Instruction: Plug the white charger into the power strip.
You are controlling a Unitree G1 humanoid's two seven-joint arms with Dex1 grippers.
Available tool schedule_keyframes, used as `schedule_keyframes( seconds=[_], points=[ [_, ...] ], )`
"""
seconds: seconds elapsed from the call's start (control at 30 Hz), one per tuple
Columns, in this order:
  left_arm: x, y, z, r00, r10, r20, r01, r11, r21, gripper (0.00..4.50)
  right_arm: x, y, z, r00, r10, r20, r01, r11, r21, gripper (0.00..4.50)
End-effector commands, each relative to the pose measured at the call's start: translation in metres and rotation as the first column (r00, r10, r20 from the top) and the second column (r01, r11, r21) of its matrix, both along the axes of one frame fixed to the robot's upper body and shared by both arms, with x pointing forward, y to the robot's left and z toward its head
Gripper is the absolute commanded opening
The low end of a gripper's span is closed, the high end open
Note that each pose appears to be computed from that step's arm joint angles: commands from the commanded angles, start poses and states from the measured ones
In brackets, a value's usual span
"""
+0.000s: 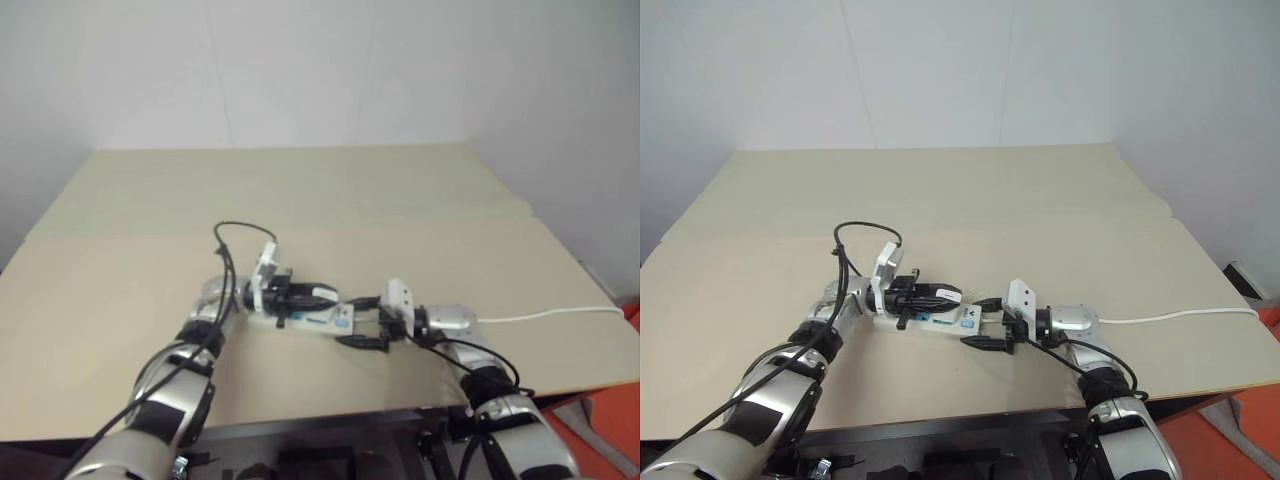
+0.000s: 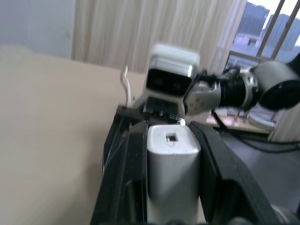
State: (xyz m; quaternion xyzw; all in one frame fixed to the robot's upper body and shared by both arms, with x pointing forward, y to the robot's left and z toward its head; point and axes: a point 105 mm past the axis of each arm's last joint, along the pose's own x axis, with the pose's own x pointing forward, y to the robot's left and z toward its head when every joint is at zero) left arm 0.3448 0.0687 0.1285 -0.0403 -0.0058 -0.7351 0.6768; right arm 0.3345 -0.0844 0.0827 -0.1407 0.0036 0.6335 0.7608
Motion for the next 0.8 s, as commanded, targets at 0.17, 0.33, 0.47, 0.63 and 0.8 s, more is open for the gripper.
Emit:
schedule_keyframes(
  seconds=[0.17, 0.33, 0.47, 0.63, 0.8],
  points=[
    [0.002, 0.008, -0.008, 1.0, 0.013, 0.018, -0.014, 0.997, 0.072, 1.02, -0.007, 0.005, -0.011, 0.999, 0.027, -0.033, -0.028, 0.999, -0.027, 3.42],
    [0.0, 0.009, -0.014, 0.999, 0.021, 0.038, -0.024, 0.996, 0.084, 1.02, -0.007, 0.005, -0.011, 0.999, 0.028, -0.033, -0.029, 0.999, -0.027, 3.42],
    [-0.001, 0.017, -0.021, 0.999, 0.033, 0.043, -0.038, 0.992, 0.118, 1.02, -0.007, 0.004, -0.011, 0.999, 0.026, -0.031, -0.027, 0.999, -0.026, 3.42],
    [0.001, 0.034, -0.021, 0.996, 0.062, 0.069, -0.072, 0.985, 0.155, 1.02, -0.007, 0.004, -0.011, 0.999, 0.025, -0.033, -0.026, 0.999, -0.026, 3.42],
    [0.003, 0.042, -0.02, 0.994, 0.09, 0.068, -0.1, 0.982, 0.158, 1.02, -0.008, 0.006, -0.012, 0.999, 0.031, -0.036, -0.032, 0.999, -0.024, 3.42]
  ],
)
